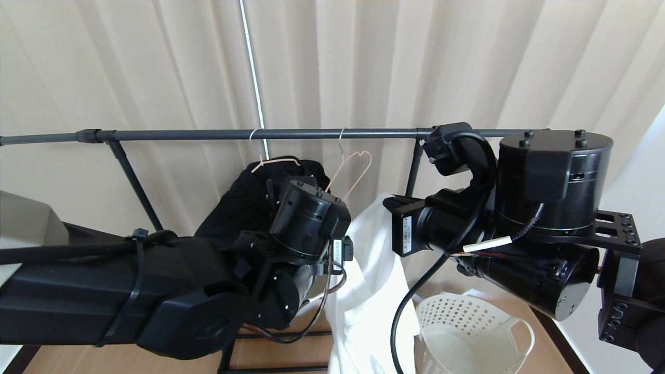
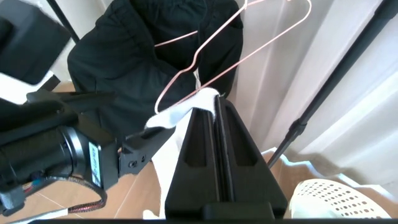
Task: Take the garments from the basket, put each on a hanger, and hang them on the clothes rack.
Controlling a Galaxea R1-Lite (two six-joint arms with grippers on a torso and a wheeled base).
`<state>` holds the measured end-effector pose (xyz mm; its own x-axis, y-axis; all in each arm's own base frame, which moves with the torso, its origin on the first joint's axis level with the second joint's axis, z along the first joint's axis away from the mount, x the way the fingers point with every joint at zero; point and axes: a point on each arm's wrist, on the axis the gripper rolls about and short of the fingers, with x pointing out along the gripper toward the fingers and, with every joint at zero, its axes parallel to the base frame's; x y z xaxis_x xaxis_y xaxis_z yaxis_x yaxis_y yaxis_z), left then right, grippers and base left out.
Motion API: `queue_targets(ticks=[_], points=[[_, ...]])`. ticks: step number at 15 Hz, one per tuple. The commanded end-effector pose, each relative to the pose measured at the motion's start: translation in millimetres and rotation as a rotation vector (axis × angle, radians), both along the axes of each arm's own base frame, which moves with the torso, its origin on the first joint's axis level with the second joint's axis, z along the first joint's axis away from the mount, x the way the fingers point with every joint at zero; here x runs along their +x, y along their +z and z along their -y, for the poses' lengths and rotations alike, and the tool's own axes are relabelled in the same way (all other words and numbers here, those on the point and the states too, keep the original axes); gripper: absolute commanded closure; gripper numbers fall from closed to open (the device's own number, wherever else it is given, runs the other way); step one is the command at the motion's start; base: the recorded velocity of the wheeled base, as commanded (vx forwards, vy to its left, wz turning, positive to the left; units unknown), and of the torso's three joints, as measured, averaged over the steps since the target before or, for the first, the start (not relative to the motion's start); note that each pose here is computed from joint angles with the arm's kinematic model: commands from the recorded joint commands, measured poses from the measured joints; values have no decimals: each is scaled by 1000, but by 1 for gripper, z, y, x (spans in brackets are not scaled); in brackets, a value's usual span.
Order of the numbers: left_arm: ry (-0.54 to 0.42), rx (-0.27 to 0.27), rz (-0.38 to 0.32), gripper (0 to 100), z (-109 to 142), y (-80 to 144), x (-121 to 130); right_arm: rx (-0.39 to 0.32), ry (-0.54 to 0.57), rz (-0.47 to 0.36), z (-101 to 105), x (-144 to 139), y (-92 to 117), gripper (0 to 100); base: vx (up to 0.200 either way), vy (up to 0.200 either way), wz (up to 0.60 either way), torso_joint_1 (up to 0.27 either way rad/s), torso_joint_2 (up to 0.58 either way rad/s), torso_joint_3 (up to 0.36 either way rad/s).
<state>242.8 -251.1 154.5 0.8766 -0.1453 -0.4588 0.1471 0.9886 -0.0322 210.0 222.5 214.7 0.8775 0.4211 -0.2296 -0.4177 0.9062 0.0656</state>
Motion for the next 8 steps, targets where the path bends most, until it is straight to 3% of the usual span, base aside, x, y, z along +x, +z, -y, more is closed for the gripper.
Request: queue_targets(ticks=[1,8], points=[[-4,13,-8,0,0,-4,-1,2,0,2,0,0,1,100,0,0,0,0,0,0],[-130,172,-62,0,6,-35,-34,3,0,3,0,-1,1,100,0,0,0,0,0,0]])
